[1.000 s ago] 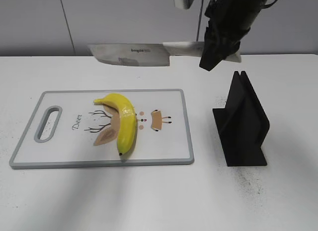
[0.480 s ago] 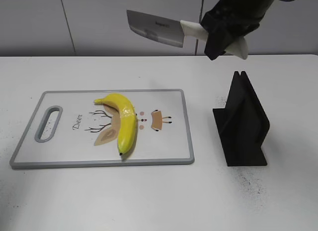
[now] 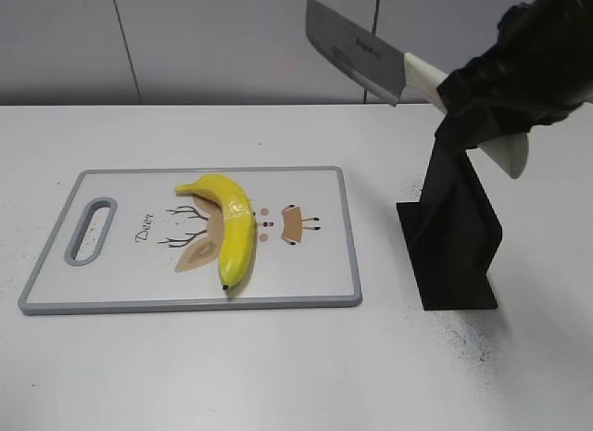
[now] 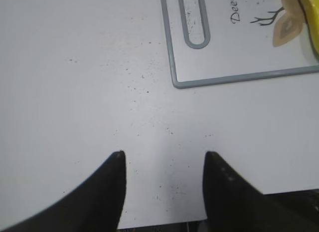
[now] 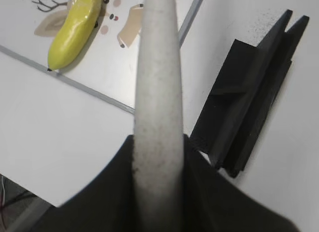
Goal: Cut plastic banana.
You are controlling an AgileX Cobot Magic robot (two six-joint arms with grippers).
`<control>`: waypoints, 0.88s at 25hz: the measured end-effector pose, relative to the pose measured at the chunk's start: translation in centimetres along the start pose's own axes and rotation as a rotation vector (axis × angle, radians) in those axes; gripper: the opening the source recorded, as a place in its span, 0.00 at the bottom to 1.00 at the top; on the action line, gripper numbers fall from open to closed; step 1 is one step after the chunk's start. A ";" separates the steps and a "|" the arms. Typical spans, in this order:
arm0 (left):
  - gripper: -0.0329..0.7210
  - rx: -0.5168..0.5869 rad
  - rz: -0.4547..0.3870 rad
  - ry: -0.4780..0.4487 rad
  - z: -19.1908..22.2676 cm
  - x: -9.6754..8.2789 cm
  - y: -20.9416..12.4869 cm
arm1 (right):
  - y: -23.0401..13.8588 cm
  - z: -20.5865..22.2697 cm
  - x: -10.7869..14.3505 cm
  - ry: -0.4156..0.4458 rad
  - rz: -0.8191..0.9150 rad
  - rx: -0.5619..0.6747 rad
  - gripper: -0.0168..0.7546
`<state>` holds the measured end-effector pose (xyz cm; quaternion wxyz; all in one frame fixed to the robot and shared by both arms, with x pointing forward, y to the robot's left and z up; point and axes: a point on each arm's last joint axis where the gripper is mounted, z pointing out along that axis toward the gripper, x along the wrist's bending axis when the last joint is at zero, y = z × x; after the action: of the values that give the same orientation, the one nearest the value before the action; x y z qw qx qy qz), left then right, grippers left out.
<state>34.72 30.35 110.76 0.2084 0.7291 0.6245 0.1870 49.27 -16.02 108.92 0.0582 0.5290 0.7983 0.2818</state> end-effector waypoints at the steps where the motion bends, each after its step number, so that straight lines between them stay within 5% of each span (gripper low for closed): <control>1: 0.68 -0.037 0.005 0.012 -0.4 -0.4 -1.3 | -0.6 -0.7 0.0 -0.001 0.026 -0.036 0.23; 13: 0.68 -0.437 0.060 0.086 -2.6 -3.8 -12.2 | -6.0 -3.5 -0.8 -0.075 0.218 -0.130 0.23; 22: 0.68 -0.507 0.119 0.003 -3.0 -4.0 -12.3 | -10.4 -2.2 -2.0 -0.134 0.333 -0.117 0.23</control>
<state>22.28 28.27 106.62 0.3722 0.6888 0.5141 0.3504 40.82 -21.59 105.04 0.0945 0.6672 0.6762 0.2978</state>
